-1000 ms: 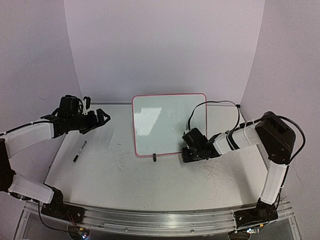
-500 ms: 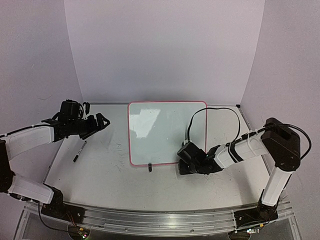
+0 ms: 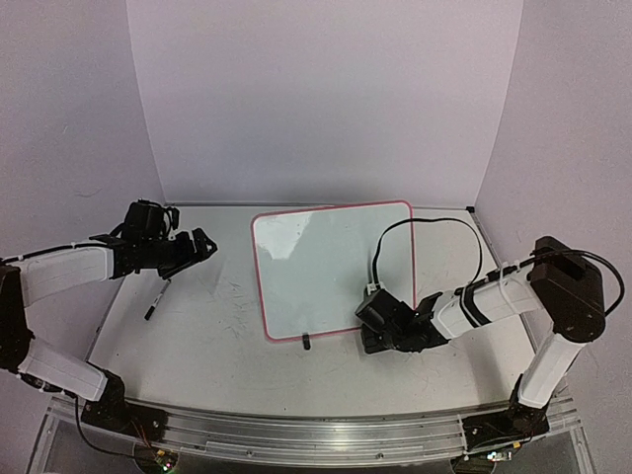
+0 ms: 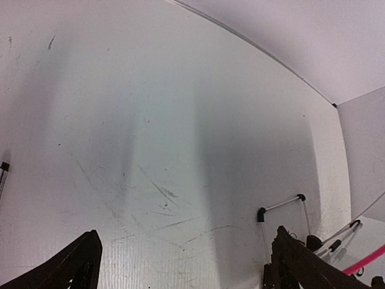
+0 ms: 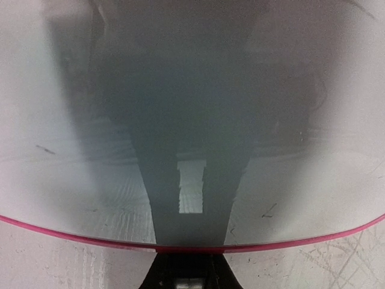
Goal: Write a sentence on the whiteboard
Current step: Move the whiteboard to the center of the board.
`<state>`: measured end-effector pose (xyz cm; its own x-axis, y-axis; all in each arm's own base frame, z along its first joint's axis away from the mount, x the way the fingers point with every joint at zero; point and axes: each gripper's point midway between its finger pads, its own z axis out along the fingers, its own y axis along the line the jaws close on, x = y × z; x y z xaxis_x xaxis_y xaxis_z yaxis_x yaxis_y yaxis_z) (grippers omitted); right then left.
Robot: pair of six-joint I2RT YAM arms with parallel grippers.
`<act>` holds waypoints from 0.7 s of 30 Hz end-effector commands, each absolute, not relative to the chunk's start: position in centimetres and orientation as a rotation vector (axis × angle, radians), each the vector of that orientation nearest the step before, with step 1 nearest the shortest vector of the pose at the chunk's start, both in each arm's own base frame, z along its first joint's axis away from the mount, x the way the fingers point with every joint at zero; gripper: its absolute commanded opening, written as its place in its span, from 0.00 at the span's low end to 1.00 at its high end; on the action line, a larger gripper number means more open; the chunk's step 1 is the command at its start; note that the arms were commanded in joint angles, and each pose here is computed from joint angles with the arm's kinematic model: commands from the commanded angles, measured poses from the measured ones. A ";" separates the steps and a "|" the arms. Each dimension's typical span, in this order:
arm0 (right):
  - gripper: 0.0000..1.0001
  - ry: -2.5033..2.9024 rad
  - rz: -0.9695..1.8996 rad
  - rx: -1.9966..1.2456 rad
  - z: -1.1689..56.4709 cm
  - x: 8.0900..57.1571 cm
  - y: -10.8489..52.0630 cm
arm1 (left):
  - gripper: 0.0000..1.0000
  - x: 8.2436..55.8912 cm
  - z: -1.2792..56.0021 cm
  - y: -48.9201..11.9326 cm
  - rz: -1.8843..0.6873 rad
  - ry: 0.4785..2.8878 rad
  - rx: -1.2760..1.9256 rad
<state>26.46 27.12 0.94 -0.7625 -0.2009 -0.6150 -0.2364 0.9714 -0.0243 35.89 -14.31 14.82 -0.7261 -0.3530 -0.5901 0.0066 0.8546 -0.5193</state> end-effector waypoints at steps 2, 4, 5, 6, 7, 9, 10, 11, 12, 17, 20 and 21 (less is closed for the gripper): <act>0.32 2.363 0.003 -0.374 3.0 27.6 26.7 | 0.99 37.8 14.9 -10.6 -0.515 2.326 -0.344; 0.41 2.358 0.013 -0.382 3.1 27.5 26.6 | 0.99 38.0 14.7 -9.3 -0.469 2.345 -0.367; 0.44 2.360 0.018 -0.387 3.0 27.3 26.5 | 0.99 38.1 14.6 -8.8 -0.441 2.354 -0.370; 0.47 2.362 0.025 -0.390 3.0 27.2 26.5 | 0.99 38.3 14.6 -8.3 -0.413 2.361 -0.369; 0.50 2.365 0.034 -0.386 3.0 27.1 26.5 | 0.99 38.4 14.6 -7.9 -0.381 2.369 -0.368; 0.58 2.374 0.060 -0.375 3.0 26.6 26.3 | 0.99 38.5 14.5 -7.0 -0.311 2.384 -0.367; 0.61 2.379 0.082 -0.368 3.2 26.4 26.2 | 0.99 38.6 14.3 -6.4 -0.272 2.390 -0.372; 0.63 2.383 0.111 -0.362 3.5 26.0 26.1 | 0.99 38.8 14.1 -5.9 -0.237 2.398 -0.382; 0.65 2.383 0.140 -0.352 3.9 25.6 25.9 | 0.99 38.8 13.9 -5.4 -0.215 2.407 -0.388; 0.76 2.324 0.269 -0.320 7.6 24.5 25.1 | 0.99 39.3 12.3 -3.3 -0.137 2.459 -0.421; 0.88 2.254 0.307 -0.295 11.0 24.6 24.6 | 0.99 39.9 11.0 -2.5 -0.105 2.513 -0.428; 0.92 2.227 0.320 -0.290 12.1 24.7 24.5 | 0.99 40.2 10.4 -2.4 -0.092 2.537 -0.419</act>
<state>24.34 24.76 8.07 -0.6733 -0.1575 -0.7224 -0.3135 0.9457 0.0860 38.98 -3.83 10.93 -0.7650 -0.3523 -0.5391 -0.2710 0.9355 -0.2268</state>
